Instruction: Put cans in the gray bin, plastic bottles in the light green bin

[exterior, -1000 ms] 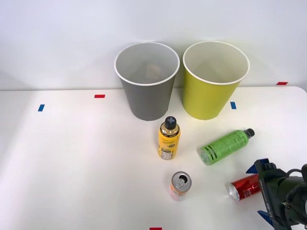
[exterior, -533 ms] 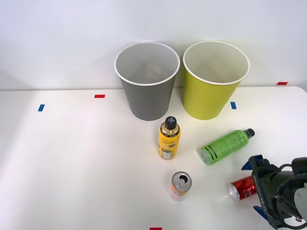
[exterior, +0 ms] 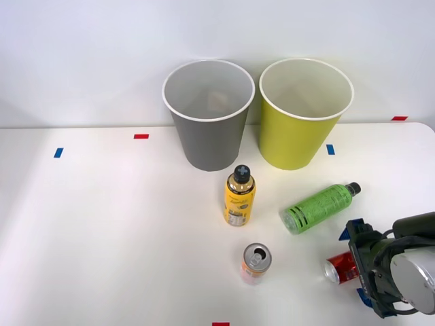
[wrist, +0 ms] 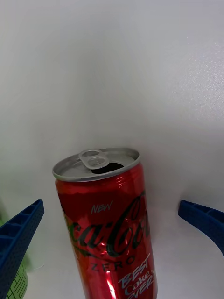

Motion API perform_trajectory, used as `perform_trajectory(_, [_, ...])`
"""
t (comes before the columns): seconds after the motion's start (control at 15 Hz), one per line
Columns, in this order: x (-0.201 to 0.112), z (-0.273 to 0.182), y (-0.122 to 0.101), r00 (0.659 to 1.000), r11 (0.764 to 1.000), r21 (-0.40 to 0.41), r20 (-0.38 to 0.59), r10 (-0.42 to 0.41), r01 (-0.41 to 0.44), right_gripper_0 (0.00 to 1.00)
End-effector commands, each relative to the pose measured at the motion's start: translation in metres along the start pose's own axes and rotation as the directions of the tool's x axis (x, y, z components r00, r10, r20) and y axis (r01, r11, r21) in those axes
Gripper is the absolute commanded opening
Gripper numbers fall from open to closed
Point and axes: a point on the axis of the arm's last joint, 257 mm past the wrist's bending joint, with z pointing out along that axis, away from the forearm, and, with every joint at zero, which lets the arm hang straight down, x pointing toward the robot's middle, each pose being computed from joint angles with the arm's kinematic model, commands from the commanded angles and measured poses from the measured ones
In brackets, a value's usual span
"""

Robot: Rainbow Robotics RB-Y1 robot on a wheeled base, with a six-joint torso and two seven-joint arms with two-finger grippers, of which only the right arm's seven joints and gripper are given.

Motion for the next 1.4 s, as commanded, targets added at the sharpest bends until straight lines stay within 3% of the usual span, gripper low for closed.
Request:
perform_trajectory(0.07, [-0.001,0.002,-0.001,0.998,0.999,0.005,0.032,-0.048,0.048,0.85])
perform_trajectory(0.13, [-0.001,0.002,-0.002,0.997,0.998,0.007,0.043,-0.062,0.062,0.70])
perform_trajectory(0.2, [-0.003,0.003,-0.002,0.996,0.997,0.008,0.056,-0.075,0.074,0.45])
perform_trajectory(0.27, [-0.004,0.002,-0.002,0.994,0.996,0.008,0.067,-0.086,0.085,0.01])
perform_trajectory(0.6, [-0.001,-0.010,-0.005,0.986,0.990,-0.013,0.092,-0.139,0.141,0.00])
perform_trajectory(0.8, [-0.012,-0.026,-0.005,0.948,0.961,-0.017,0.168,-0.270,0.276,0.00])
perform_trajectory(1.0, [-0.023,-0.054,0.001,0.868,0.894,-0.018,0.250,-0.430,0.448,0.00])
perform_trajectory(1.2, [-0.029,-0.084,0.022,0.757,0.797,-0.044,0.350,-0.552,0.602,0.00])
perform_trajectory(1.27, [-0.032,-0.092,0.030,0.713,0.759,-0.053,0.391,-0.582,0.649,0.00])
perform_trajectory(1.4, [-0.036,-0.102,0.048,0.602,0.658,-0.061,0.475,-0.642,0.750,0.00])
